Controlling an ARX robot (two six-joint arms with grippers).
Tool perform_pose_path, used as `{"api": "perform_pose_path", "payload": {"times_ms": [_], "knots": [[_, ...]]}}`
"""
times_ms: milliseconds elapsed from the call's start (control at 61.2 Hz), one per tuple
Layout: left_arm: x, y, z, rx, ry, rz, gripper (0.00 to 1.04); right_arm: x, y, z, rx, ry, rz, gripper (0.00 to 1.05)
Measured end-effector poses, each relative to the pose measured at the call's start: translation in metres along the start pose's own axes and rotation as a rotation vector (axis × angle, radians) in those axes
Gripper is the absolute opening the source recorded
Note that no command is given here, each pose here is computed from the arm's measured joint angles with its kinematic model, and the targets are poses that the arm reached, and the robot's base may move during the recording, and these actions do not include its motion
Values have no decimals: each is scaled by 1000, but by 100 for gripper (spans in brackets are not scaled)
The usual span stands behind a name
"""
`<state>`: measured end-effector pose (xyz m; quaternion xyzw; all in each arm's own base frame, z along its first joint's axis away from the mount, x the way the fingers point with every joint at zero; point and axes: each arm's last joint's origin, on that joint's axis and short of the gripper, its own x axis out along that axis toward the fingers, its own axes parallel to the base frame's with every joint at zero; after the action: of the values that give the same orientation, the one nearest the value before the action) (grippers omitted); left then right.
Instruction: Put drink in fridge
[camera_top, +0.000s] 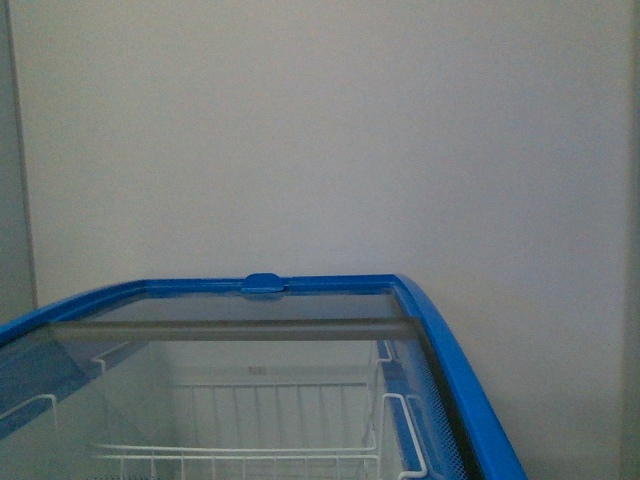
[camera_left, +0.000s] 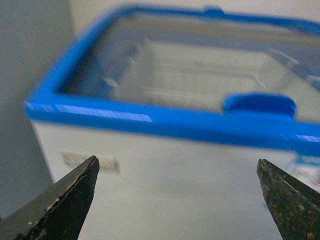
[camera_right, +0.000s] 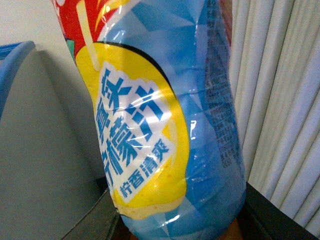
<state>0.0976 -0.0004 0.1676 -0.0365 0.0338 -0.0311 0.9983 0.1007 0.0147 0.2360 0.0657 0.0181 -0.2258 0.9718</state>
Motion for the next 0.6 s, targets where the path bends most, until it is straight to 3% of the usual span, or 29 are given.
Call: {"api": "perform_pose_path", "payload": {"times_ms": [65, 163, 343, 392, 490, 604], "knots": [[10, 1, 5, -160, 150, -66, 97, 0, 0, 0, 0, 0, 0, 42], [36, 4, 31, -122, 125, -117, 97, 0, 0, 0, 0, 0, 0, 42], [81, 4, 64, 292, 19, -258, 97, 0, 0, 0, 0, 1, 2, 42], [86, 3, 66, 373, 9, -298, 97, 0, 0, 0, 0, 0, 1, 42], [103, -1, 71, 726, -62, -492, 97, 0, 0, 0, 0, 0, 1, 42], [120, -1, 75, 940, -107, -526, 97, 0, 0, 0, 0, 0, 1, 42]]}}
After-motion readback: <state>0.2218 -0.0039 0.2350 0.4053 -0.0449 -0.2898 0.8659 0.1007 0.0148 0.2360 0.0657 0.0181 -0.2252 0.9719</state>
